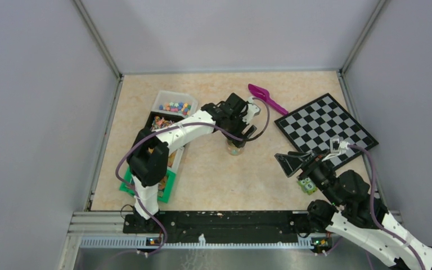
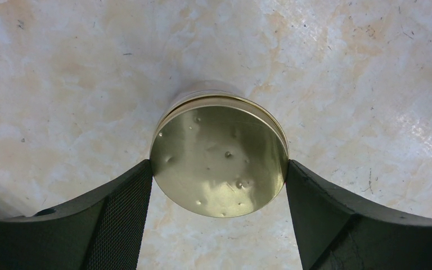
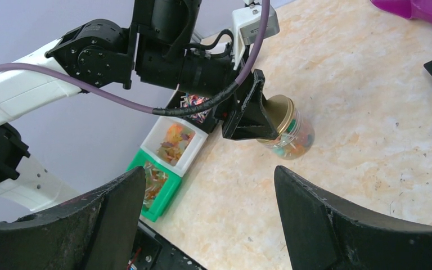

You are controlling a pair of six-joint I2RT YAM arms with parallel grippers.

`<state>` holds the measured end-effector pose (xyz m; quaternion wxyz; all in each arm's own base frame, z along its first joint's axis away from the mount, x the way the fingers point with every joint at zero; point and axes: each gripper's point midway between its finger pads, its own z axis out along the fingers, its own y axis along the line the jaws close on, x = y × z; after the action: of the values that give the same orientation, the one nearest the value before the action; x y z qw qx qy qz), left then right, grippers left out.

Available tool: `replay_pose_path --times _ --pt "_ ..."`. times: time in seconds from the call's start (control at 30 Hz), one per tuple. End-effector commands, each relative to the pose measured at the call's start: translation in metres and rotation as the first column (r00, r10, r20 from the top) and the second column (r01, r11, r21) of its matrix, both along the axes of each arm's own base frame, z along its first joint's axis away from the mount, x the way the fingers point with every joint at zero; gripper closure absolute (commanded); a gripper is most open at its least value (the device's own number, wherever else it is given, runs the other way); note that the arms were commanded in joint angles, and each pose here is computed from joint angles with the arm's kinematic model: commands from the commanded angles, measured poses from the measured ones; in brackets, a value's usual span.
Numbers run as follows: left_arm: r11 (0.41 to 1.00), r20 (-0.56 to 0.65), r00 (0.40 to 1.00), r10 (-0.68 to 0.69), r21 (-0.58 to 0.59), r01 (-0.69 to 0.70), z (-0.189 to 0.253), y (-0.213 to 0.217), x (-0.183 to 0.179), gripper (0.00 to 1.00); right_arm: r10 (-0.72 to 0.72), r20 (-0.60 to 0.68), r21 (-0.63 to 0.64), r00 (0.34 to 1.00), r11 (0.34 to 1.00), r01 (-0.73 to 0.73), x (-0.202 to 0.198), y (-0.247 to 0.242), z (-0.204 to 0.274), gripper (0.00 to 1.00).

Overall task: Pack the candies
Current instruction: Close the bottle lid on the packing bottle.

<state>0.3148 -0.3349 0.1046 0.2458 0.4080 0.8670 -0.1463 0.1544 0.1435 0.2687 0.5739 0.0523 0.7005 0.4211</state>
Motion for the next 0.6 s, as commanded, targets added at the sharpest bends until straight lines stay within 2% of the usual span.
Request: replay_pose_path --times 0.0,0.43,0.57 --pt "1.0 0.024 1.0 -0.012 -0.002 0.012 0.01 -0.004 0.006 0.17 -0.021 0.031 0.013 0.999 1.0 0.02 0.002 -0.005 0.014 0.17" --pt "0.999 -0.015 1.0 -0.004 0.041 0.005 -0.011 -0.001 0.004 0.17 0.0 -0.01 -0.01 1.0 1.0 0.0 0.003 0.004 0.0 0.17" --pt "0.999 0.008 1.0 0.014 0.042 -0.014 -0.001 0.002 0.005 0.18 -0.009 -0.01 -0.017 1.0 1.0 0.009 0.003 0.002 0.0 0.17"
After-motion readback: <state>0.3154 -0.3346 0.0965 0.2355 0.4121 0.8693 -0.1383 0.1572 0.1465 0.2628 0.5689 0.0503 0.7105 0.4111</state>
